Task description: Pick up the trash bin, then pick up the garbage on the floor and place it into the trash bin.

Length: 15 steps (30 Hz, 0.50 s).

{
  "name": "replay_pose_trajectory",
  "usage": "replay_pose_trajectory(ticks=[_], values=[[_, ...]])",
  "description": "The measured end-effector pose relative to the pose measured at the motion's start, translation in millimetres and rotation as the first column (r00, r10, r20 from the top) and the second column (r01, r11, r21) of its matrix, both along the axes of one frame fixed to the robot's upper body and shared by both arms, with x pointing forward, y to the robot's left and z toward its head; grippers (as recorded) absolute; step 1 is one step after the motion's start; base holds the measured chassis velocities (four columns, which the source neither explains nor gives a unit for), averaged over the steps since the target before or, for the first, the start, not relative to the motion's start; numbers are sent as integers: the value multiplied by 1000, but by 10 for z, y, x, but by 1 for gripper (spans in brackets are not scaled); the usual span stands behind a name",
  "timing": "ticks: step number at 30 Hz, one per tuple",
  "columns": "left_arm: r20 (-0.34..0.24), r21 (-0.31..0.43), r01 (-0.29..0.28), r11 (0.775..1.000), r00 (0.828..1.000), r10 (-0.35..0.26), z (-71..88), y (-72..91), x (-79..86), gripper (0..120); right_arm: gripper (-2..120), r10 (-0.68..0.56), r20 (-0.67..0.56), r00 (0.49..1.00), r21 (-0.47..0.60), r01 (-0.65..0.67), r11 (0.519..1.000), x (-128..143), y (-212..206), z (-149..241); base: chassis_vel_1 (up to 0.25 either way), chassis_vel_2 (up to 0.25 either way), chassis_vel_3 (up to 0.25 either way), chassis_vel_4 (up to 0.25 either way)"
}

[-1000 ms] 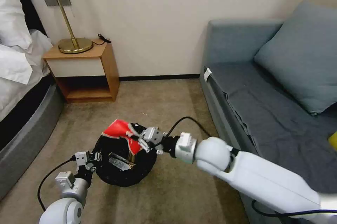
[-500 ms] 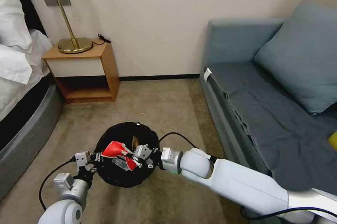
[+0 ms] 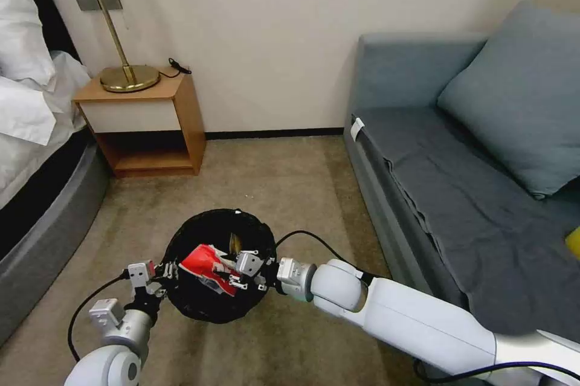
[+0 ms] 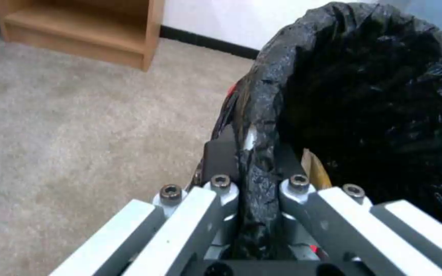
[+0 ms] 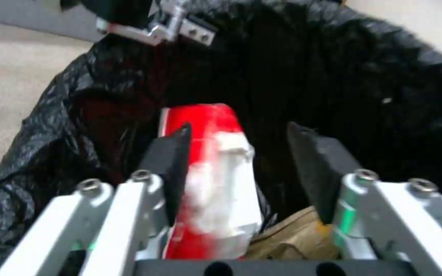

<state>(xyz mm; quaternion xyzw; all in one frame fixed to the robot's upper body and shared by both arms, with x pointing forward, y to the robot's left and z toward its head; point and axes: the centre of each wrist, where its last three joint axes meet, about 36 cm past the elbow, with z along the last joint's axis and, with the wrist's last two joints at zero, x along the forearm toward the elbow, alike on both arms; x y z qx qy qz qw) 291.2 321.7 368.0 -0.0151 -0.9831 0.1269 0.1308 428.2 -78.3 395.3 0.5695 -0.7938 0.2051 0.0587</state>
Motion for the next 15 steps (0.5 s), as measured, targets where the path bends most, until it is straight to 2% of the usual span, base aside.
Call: replay_pose_trajectory(ticks=[1,2,4,6,8,10,12,15], values=[[-4,-11,-2,1000,1000,2,-4,-5,4,4,60,-6,-4,1000,6,6,1000,4,-15,1,0,0,0,0],[-4,-11,-2,1000,1000,2,-4,-5,4,4,60,-6,-4,1000,6,6,1000,4,-15,1,0,0,0,0],[-14,-30,-13,999,1000,12,-7,-14,9,4,68,-17,0,1000,15,17,1000,22,-51,20,0,0,0,0],[-18,-38,-20,999,1000,19,-7,-17,11,4,70,-23,3,1000,20,23,1000,31,-68,35,0,0,0,0],[-44,-73,-63,995,997,60,-5,-20,19,4,83,-65,30,997,60,63,996,82,-203,162,0,0,0,0],[-53,-83,-75,994,996,71,-4,-22,21,4,85,-81,38,996,74,78,994,90,-259,202,0,0,0,0],[-85,-132,-117,984,991,106,2,-37,40,4,96,-139,61,988,115,131,985,122,-473,314,0,0,0,0],[-126,-177,-160,971,982,139,18,-53,75,4,99,-207,66,976,151,195,969,107,-708,357,0,0,0,0]])
